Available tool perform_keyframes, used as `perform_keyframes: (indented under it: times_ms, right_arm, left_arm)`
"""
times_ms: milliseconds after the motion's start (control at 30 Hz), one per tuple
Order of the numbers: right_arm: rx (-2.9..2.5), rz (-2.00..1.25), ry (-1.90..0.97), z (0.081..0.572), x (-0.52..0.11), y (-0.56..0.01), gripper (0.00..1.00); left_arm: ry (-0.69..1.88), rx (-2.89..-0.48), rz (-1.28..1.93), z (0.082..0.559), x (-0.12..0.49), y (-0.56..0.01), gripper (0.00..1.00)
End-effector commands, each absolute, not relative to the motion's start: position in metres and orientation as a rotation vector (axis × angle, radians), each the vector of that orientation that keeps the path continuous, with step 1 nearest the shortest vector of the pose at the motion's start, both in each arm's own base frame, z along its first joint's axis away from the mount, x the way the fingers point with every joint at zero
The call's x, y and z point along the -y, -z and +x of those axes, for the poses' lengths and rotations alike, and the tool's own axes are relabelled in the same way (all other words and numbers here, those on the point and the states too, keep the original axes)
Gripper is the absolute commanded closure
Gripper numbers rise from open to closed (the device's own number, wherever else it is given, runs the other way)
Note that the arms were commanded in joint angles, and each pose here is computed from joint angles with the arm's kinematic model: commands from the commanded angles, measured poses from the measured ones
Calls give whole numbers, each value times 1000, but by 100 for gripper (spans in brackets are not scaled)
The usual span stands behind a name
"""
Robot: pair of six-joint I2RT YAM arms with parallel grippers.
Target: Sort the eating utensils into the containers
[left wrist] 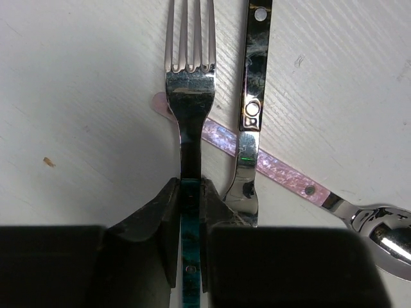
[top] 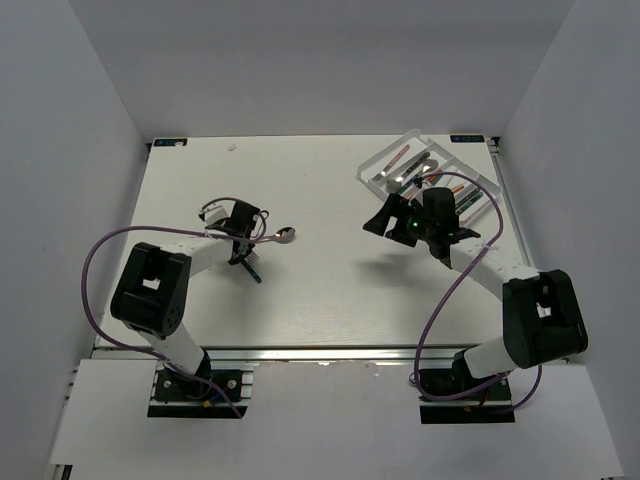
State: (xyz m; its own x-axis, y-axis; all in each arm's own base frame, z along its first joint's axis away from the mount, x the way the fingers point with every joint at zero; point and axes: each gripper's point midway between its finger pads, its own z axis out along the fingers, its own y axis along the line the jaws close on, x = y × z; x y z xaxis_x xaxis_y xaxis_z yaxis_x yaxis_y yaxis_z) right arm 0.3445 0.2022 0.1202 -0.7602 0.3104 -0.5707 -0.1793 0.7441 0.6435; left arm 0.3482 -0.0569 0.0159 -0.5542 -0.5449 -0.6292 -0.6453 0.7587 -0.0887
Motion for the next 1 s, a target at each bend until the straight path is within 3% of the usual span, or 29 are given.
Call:
perform_keyframes:
  times_ms: [0,100,267,533,667,767,967]
  right_arm:
    - [-2176,35,-947,347,-209,-142,13]
    - [-2151,-92,-1054,336,-228,-150,11]
    - [-2003,-431,-1436,291,-290,-179,11]
    - [-1828,-624,-1526,223,-366,-213,11]
    - [-1831,-582,-1385,225,-389,-220,11]
    - [-1901,-468,-1260,236,-395,-213,11]
    - [-1974,-278,-1092,257,-390,-199,26]
  left_arm:
    - [-173,-2312,-895,337,57,-14,89]
    - [-115,-2286,-886,333,59,-29,100]
    - [60,-2187,-818,329,71,-80,100]
    - [538,-2000,-568,313,121,-162,100]
    - [902,-1969,-320,303,178,-200,100]
    - [1026,-1942,-235,300,201,-213,100]
    - [1153,-1904,-150,291,224,-228,100]
